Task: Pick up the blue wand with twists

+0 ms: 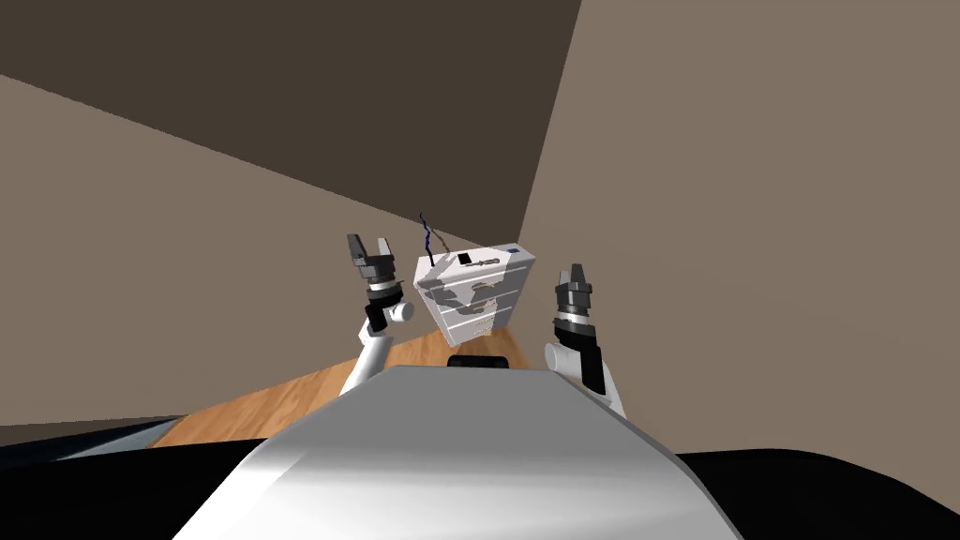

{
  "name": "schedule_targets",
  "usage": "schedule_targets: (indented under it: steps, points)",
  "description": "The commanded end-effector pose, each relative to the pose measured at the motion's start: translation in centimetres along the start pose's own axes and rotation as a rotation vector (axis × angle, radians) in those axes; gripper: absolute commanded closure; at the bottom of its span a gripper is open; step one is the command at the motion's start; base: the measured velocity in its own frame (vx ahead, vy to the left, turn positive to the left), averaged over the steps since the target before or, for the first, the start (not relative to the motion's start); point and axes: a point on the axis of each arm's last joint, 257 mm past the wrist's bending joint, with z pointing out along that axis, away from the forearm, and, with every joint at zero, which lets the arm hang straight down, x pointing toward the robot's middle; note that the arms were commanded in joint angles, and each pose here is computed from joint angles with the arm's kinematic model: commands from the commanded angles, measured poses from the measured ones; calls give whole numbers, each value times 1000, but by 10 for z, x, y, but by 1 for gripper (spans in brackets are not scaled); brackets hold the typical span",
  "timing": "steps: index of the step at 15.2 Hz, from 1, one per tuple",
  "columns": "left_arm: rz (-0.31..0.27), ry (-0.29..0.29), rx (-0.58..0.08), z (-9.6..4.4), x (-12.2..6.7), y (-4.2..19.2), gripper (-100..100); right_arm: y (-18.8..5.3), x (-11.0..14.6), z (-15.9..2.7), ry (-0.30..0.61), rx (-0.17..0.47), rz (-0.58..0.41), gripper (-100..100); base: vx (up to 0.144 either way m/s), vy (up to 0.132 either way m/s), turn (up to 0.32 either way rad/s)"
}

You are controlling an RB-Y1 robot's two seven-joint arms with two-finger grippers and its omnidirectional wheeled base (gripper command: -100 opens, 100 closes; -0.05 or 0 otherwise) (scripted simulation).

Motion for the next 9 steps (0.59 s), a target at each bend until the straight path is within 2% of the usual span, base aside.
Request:
schedule_targets:
  steps: [1, 2, 3, 4, 5, 6, 7, 8, 9]
  points:
    - [17, -51, 14, 8, -14, 7, -100, 0, 0, 0, 0, 0, 0, 0, -31, -22, -115]
    - [9, -56, 23, 12, -13, 6, -100, 0, 0, 0, 0, 0, 0, 0, -29, -25, -129]
    - [34, -94, 30, 15, -25, 12, -100, 0, 0, 0, 0, 0, 0, 0, -36, -35, -174]
    - [19, -106, 38, 21, -25, 12, -100, 0, 0, 0, 0, 0, 0, 0, -36, -34, -175]
    - [45, -144, 42, 23, -37, 18, -100, 0, 0, 0, 0, 0, 0, 0, -39, -33, -196]
    - [28, -159, 52, 29, -38, 18, -100, 0, 0, 0, 0, 0, 0, 0, -35, -26, -147]
    - [28, -159, 52, 29, -38, 18, -100, 0, 0, 0, 0, 0, 0, 0, -21, -16, -44]
    - [47, -208, 58, 33, -49, 24, -100, 0, 0, 0, 0, 0, 0, 0, -18, -20, -144]
    - [36, -216, 63, 36, -50, 24, -100, 0, 0, 0, 0, 0, 0, 0, -21, -21, -148]
